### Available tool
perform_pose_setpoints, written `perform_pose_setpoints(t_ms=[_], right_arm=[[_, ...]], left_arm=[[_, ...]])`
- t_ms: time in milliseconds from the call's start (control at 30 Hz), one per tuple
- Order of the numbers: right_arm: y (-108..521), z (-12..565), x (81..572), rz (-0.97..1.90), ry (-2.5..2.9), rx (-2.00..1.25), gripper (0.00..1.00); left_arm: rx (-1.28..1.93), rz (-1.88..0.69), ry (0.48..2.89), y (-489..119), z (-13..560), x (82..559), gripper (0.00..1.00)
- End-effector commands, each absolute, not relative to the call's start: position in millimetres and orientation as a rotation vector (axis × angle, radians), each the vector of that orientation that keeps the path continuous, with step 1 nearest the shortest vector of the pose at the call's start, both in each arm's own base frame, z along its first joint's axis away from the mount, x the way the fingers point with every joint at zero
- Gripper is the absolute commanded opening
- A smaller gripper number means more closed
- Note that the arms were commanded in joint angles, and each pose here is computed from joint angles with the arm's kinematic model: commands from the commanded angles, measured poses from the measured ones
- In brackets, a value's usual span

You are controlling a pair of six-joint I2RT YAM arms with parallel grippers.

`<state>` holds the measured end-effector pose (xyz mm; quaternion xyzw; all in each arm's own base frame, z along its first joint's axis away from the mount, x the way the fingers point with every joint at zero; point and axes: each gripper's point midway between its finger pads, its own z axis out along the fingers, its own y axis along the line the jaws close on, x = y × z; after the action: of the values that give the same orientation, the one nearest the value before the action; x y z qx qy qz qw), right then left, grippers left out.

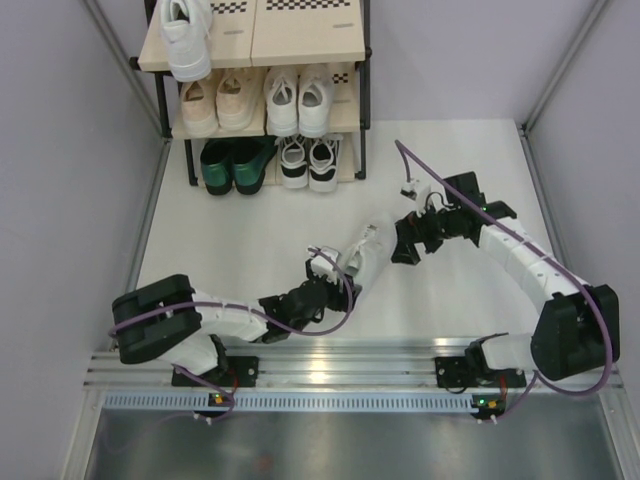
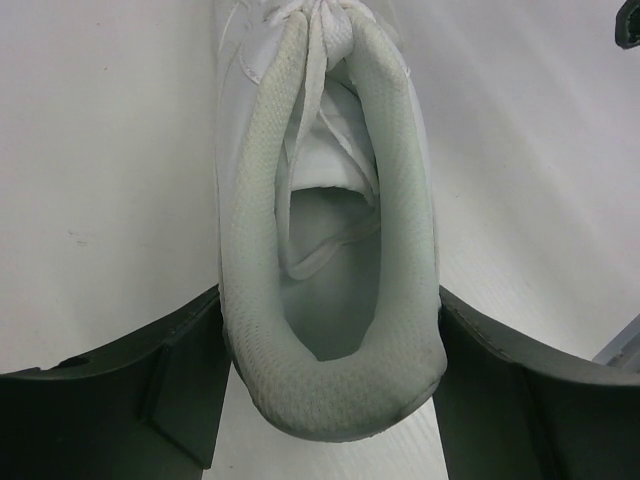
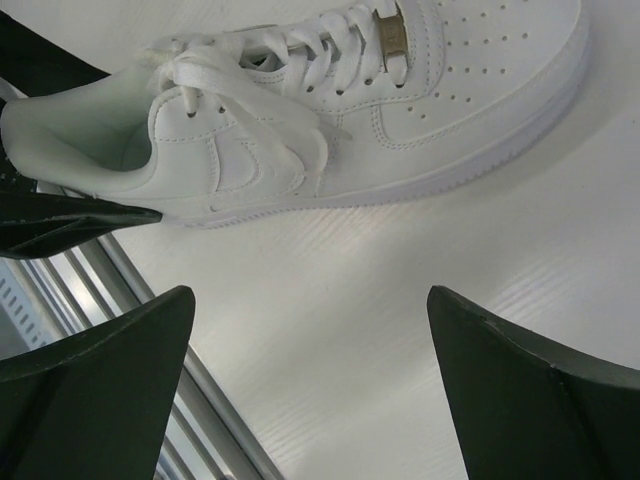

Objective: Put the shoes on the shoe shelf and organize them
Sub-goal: Place the shoe at the center of the board, then pick up the shoe at the center of the board.

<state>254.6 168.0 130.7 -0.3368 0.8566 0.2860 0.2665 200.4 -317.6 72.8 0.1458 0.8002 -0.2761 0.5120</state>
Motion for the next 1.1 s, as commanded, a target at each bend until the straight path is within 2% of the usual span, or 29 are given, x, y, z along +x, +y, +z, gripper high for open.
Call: perform_pose_setpoints(t_ms=[0,33,167,233,600,900,1033,1067], right_arm=[[169,151,273,0.806,2.199,-0.89,0.99],[167,151,275,0.805,2.19,-0.88,0.99],[156,149,276,0.831,2.175,-0.837,0.99],[153,151,275,0.85,2.161,-0.832,0.99],[134,162,275,0.829,2.111,-0.794,0.99],[126,168,274,0.855,2.086,-0.764,1.0],[117,168,276,0.848,2.092,-0.729,0.99],[117,168,276,0.847,2.091,-0.728,0.99]], left_arm=[[0.276,-0.728,1.933,-318,81,197,0.69],[0.282,-0.736,1.936,-320,83,196,0.77],[0.29,-0.767,1.947,-327,91,193,0.94],[0.303,-0.767,1.944,-330,95,193,0.98],[0.4,-0.589,1.895,-329,111,206,0.98],[0.519,-0.453,1.959,-329,80,208,0.96],[0.522,-0.407,1.963,-328,73,213,0.81],[0.524,-0.393,1.96,-328,73,215,0.66]])
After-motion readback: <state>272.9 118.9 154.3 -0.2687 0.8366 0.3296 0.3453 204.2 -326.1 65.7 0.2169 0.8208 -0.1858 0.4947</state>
